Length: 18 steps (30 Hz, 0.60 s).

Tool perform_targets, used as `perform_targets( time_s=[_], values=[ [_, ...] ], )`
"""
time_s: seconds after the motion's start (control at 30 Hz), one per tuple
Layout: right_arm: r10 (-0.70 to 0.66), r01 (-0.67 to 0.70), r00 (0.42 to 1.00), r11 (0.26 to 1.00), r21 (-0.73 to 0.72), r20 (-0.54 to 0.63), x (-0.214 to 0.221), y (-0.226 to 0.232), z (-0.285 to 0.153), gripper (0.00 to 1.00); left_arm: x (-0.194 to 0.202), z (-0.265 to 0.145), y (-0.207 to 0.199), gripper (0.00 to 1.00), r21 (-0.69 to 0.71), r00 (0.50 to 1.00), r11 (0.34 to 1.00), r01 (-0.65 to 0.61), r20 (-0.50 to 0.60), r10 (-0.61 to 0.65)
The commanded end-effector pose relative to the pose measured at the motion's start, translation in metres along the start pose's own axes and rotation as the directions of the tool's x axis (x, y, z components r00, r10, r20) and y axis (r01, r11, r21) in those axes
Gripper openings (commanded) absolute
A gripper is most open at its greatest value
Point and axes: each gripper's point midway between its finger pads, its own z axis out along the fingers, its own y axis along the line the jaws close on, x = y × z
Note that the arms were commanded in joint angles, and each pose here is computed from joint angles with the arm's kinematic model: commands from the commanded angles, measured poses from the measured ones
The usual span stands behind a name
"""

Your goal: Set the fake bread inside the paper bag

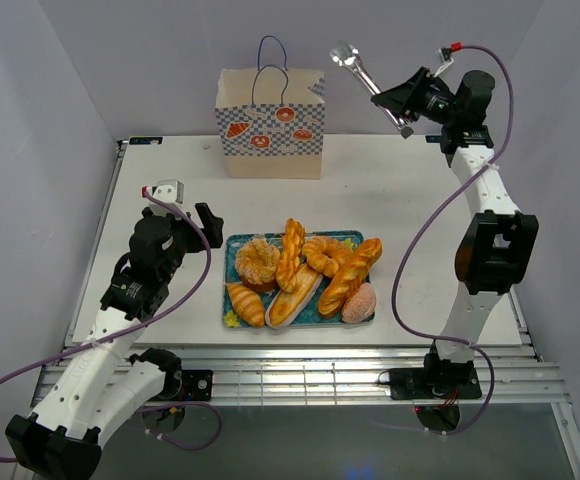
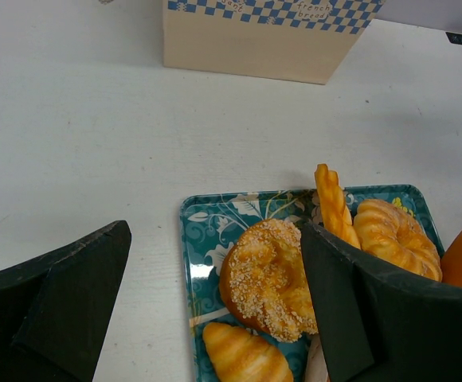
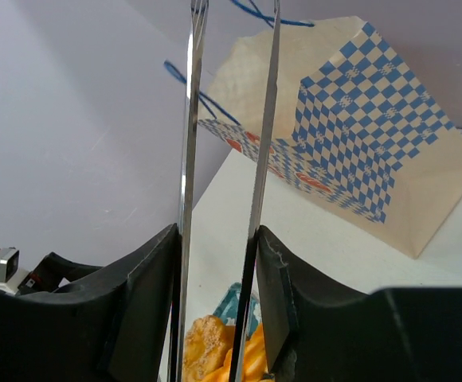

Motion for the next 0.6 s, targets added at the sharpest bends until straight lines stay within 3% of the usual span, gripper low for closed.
perform_targets(
  time_s=[0.0,0.03,0.1,0.2,0.33,0.57],
  values=[
    [-0.126,0.125,0.991,0.992,0.026,0.050,-0.017,0.043,-0.031,0.48,-0.016,-0.005,-0.002,0.98,0.003,0.999,1.000,-0.002,0.040,0.002],
    [-0.195,0.193,0.979,0.980,0.048,0.057,-0.019,0.056,-0.040,0.48,-0.017,-0.005,-0.002,0.98,0.002,0.999,1.000,-0.002,0.042,0.002],
    [-0.144,0.137,0.989,0.978,0.158,0.033,0.002,0.036,-0.051,0.49,-0.016,-0.005,-0.001,0.98,-0.002,0.999,1.000,-0.002,0.043,0.002],
    [-0.183,0.167,0.982,0.950,0.264,0.038,0.018,0.043,-0.076,0.50,-0.017,-0.005,0.001,0.98,-0.011,0.999,1.000,-0.003,0.045,0.003],
    [-0.101,0.096,0.995,0.920,0.381,-0.006,0.091,0.037,-0.122,0.51,-0.016,-0.004,0.002,0.98,-0.021,0.999,1.000,-0.003,0.045,0.004],
    [-0.024,0.049,0.998,0.895,0.443,-0.063,0.183,0.048,-0.176,0.54,-0.012,-0.001,0.009,0.98,-0.056,0.999,0.998,-0.009,0.036,0.011]
  ],
)
